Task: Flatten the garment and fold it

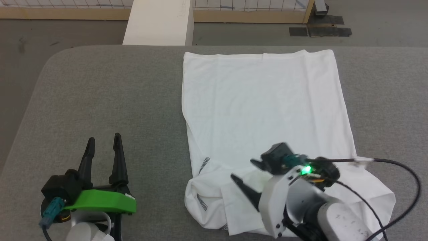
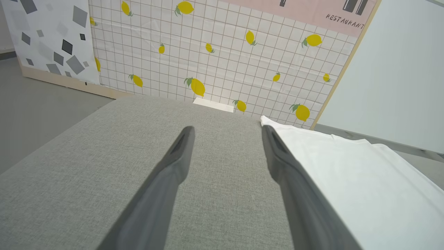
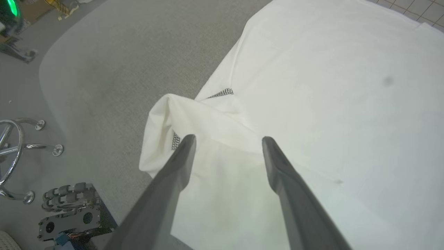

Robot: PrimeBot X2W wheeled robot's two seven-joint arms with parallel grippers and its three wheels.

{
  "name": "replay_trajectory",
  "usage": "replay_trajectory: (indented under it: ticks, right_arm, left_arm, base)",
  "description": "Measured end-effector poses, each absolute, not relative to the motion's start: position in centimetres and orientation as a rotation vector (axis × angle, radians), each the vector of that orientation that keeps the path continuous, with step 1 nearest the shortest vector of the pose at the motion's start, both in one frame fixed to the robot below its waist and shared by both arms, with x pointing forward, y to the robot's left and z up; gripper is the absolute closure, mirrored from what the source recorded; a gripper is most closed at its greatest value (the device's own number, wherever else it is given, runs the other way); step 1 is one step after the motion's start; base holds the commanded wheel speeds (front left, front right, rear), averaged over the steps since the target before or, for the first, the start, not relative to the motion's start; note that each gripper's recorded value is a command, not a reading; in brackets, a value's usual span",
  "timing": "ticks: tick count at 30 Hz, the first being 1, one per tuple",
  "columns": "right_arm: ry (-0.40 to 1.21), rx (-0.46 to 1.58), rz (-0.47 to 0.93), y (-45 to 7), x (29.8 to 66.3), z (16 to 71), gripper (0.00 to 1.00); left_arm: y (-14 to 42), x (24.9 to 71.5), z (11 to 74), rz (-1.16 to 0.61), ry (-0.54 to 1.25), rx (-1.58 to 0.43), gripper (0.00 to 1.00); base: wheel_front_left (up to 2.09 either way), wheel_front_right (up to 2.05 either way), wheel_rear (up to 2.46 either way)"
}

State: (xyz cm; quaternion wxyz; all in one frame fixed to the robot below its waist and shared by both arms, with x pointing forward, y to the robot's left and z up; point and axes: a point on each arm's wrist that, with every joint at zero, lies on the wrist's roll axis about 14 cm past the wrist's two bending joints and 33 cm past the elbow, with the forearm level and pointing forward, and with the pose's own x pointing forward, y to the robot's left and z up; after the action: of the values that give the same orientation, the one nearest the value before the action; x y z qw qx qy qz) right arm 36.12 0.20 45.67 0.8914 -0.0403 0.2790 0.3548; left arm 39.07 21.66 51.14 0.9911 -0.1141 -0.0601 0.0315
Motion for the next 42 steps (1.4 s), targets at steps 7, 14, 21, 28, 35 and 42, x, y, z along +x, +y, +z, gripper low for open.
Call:
replay_trajectory:
  ticks: [7,14,21,28,35,42]
  right_arm:
    - [0.157,0.103,0.490,-5.6,40.5,54.2,0.00]
    - [-0.027,0.125,0.251,-12.9,40.9,55.6,0.00]
    - [-0.012,0.115,0.136,-16.5,41.6,52.8,0.00]
    - [0.008,0.106,0.069,-18.7,43.6,50.6,0.00]
    - [0.067,0.114,0.031,-19.8,44.5,47.6,0.00]
    - [0.111,0.105,-0.023,-21.5,44.3,45.3,0.00]
  left_arm:
    - [20.2,39.8,51.2,0.020,-0.119,-0.228,0.00]
    - [17.7,42.7,51.4,-0.096,-0.092,-0.187,0.00]
    - [14.6,49.8,53.1,-0.262,-0.035,-0.114,0.00]
    - [13.8,57.6,51.3,-0.358,0.157,0.006,0.00]
    - [14.2,63.1,47.0,-0.338,0.403,0.032,0.00]
    - [13.3,66.0,42.4,-0.302,0.601,0.017,0.00]
  base:
    - [0.00,0.00,0.00]
    - [0.00,0.00,0.00]
    - [0.00,0.00,0.00]
    - [0.00,0.00,0.00]
    - [0.00,0.00,0.00]
    - [0.00,0.00,0.00]
